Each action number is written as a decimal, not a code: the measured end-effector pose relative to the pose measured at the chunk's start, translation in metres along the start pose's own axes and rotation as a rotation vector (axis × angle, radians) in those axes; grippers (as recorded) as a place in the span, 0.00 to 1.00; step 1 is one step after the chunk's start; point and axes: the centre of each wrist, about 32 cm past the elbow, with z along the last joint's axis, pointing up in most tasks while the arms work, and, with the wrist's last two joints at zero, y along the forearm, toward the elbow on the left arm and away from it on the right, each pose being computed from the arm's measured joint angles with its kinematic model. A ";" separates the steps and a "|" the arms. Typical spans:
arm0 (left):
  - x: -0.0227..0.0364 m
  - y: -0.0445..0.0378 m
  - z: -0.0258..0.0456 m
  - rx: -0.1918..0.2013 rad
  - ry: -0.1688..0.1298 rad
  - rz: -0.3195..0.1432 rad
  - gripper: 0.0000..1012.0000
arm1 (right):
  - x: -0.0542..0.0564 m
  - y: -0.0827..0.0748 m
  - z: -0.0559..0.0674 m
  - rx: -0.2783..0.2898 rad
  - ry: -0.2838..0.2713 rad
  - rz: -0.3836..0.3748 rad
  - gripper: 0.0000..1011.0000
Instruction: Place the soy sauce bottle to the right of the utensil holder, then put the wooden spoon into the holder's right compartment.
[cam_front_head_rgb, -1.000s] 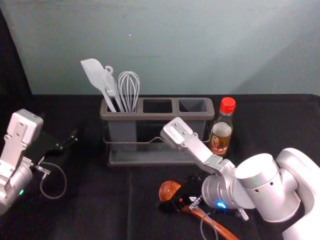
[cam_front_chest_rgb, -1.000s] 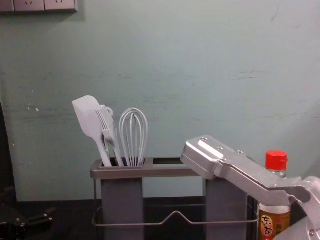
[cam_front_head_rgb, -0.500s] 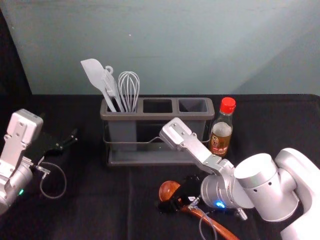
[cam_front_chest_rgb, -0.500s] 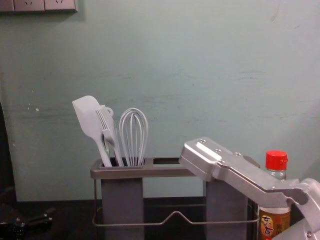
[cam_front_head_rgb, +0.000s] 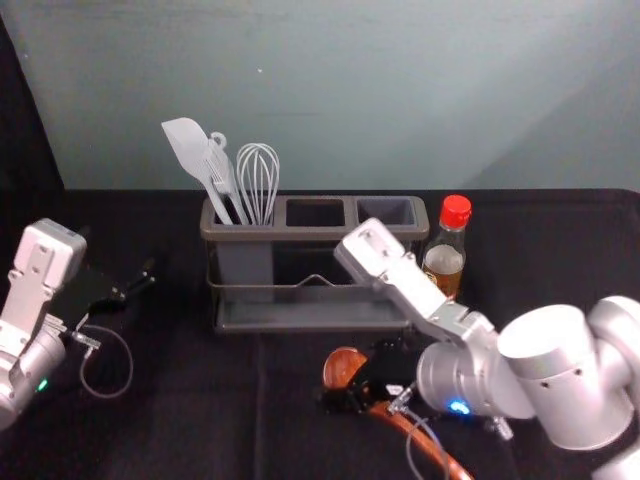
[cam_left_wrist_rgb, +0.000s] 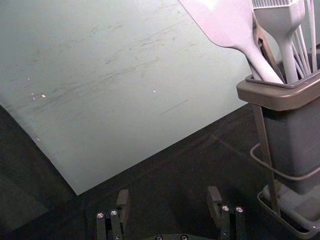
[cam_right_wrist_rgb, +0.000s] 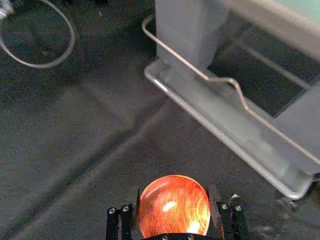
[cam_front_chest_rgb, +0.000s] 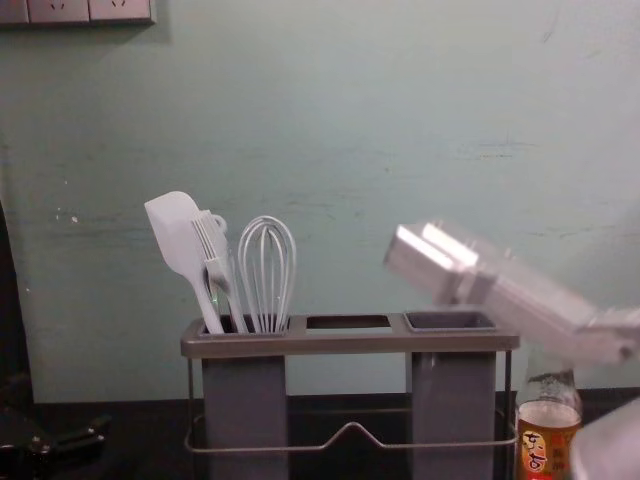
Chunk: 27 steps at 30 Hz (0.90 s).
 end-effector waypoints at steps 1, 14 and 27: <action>0.0000 0.0000 0.0000 0.000 0.000 0.000 1.00 | -0.001 -0.004 0.001 0.009 -0.003 -0.002 0.82; 0.0000 0.0000 0.0000 0.000 0.000 0.000 1.00 | -0.017 -0.069 -0.002 0.184 -0.037 -0.036 0.82; 0.0000 0.0000 0.0000 0.000 0.000 0.000 1.00 | -0.020 -0.106 -0.031 0.451 -0.023 -0.073 0.82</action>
